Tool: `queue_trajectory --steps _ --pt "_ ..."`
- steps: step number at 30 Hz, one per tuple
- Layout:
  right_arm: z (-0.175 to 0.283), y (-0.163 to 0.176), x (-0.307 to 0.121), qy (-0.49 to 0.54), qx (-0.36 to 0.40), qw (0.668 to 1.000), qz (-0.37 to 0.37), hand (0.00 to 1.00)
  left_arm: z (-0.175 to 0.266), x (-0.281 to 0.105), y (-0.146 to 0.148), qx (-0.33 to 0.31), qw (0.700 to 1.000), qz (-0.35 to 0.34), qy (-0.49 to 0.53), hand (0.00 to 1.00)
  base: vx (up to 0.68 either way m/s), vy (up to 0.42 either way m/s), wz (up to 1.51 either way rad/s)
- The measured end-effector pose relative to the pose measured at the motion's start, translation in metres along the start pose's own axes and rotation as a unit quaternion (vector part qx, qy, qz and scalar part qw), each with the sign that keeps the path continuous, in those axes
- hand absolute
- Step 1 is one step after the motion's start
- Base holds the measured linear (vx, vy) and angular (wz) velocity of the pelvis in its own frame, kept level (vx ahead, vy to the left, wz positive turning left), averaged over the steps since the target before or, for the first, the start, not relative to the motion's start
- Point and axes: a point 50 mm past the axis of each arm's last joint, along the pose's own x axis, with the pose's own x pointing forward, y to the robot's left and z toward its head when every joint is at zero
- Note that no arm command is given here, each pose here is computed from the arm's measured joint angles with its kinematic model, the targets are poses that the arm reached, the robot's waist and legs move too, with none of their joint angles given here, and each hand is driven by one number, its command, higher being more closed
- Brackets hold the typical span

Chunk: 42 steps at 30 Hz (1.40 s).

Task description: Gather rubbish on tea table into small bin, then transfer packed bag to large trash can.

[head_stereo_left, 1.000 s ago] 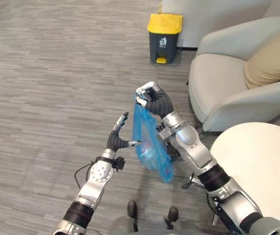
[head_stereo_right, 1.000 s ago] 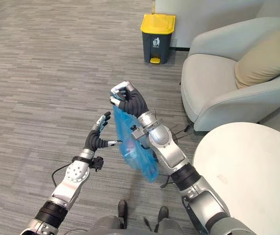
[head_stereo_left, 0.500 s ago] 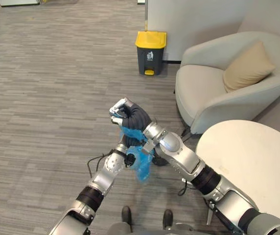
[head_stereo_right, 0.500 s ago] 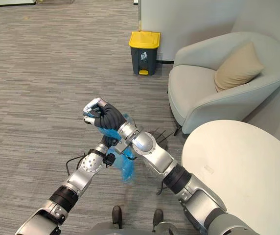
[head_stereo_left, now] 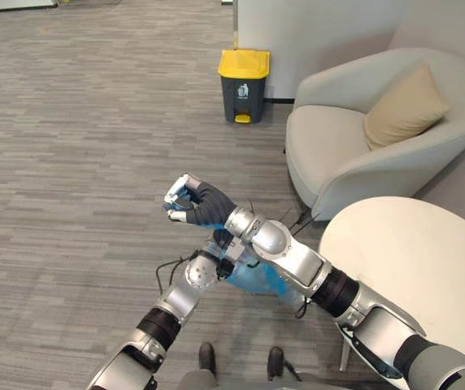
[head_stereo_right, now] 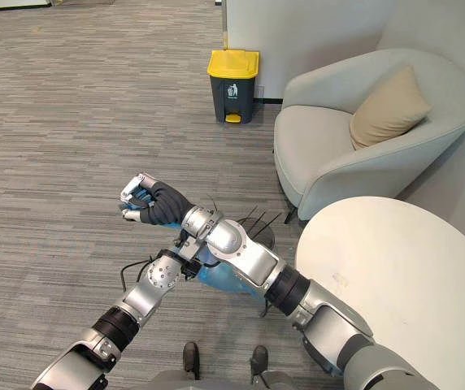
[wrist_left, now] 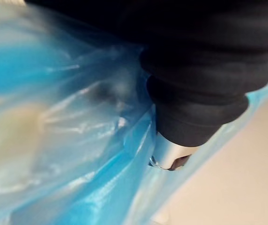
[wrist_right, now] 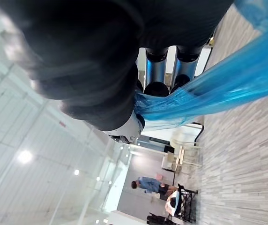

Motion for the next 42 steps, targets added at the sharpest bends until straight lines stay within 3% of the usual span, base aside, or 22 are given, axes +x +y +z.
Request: queue_trajectory --steps 4,13,16,22,24,29,32,35,42 --pt "-0.019 -0.005 -0.025 0.031 -0.026 0.998 -0.044 0.00 -0.016 -0.018 0.017 -0.040 0.997 0.064 0.033 1.00 -0.01 0.033 0.01" --pt "-0.047 -0.031 -0.120 0.148 -0.204 0.960 -0.122 0.00 -0.065 -0.086 0.057 -0.089 0.967 0.197 0.137 1.00 -0.02 0.024 0.07" --pt "-0.052 -0.032 -0.149 0.186 -0.206 0.950 -0.143 0.00 -0.077 -0.106 0.065 -0.095 0.955 0.225 0.167 1.00 -0.02 0.020 0.15" --pt "-0.089 -0.018 -0.233 0.344 -0.129 0.902 -0.225 0.00 -0.103 -0.162 0.082 -0.112 0.924 0.276 0.239 1.00 0.01 0.020 0.27" --pt "-0.110 -0.005 -0.275 0.428 -0.069 0.862 -0.261 0.00 -0.113 -0.184 0.081 -0.115 0.916 0.272 0.271 1.00 0.03 0.010 0.49" --pt "-0.131 0.023 -0.331 0.525 0.032 0.779 -0.340 0.00 -0.132 -0.229 0.070 -0.128 0.892 0.256 0.351 1.00 0.06 -0.002 0.49" --pt "-0.134 0.035 -0.342 0.539 0.072 0.752 -0.374 0.00 -0.135 -0.242 0.060 -0.143 0.886 0.243 0.369 1.00 0.08 -0.010 0.46" --pt "-0.136 0.041 -0.336 0.526 0.091 0.746 -0.398 0.00 -0.135 -0.241 0.056 -0.159 0.883 0.246 0.367 1.00 0.08 -0.004 0.55" --pt "-0.131 0.013 -0.327 0.494 0.064 0.740 -0.452 0.00 -0.130 -0.219 0.054 -0.175 0.889 0.253 0.339 1.00 0.10 0.071 0.54"
